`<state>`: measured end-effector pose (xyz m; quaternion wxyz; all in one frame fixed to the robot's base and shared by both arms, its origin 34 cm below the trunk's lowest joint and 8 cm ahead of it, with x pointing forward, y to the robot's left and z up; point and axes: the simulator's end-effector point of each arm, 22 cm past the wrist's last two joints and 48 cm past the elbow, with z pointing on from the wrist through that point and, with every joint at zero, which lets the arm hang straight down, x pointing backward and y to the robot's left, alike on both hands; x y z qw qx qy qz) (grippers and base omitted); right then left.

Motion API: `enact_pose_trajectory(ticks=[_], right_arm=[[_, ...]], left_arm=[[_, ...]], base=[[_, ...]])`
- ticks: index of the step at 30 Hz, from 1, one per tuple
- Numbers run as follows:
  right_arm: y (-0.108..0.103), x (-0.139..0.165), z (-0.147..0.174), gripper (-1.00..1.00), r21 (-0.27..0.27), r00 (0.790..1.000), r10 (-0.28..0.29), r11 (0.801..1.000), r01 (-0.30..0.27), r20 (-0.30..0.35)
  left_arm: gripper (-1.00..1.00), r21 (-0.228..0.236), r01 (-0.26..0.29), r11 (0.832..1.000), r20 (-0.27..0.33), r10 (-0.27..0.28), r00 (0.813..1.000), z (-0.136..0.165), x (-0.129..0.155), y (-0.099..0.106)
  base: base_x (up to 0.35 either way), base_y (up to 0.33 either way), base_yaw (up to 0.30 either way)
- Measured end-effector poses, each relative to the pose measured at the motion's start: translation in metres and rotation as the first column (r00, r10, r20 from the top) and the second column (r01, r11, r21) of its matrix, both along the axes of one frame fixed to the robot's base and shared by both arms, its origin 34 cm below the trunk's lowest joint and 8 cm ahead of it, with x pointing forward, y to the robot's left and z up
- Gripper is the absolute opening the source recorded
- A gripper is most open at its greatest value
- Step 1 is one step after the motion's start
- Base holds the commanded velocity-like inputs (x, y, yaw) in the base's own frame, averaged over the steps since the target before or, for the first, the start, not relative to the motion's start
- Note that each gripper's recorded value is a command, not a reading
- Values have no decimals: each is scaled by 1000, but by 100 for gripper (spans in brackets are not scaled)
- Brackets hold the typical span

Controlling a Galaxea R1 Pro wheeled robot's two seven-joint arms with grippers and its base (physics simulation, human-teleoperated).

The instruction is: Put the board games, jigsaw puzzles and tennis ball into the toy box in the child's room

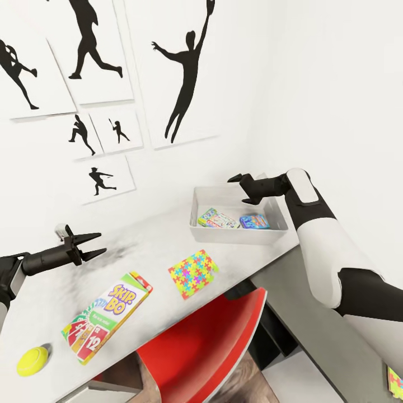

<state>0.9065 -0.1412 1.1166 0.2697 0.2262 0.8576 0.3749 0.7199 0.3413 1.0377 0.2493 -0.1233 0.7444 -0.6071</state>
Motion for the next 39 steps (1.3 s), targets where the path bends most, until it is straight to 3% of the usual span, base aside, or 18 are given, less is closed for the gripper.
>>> enact_pose_trajectory(ticks=[39], right_arm=[[1,-6,36,100,0,999,2,1000,-2,46]], left_arm=[[100,0,0,1000,46,0,999,28,-2,0]], base=[[0,0,0]])
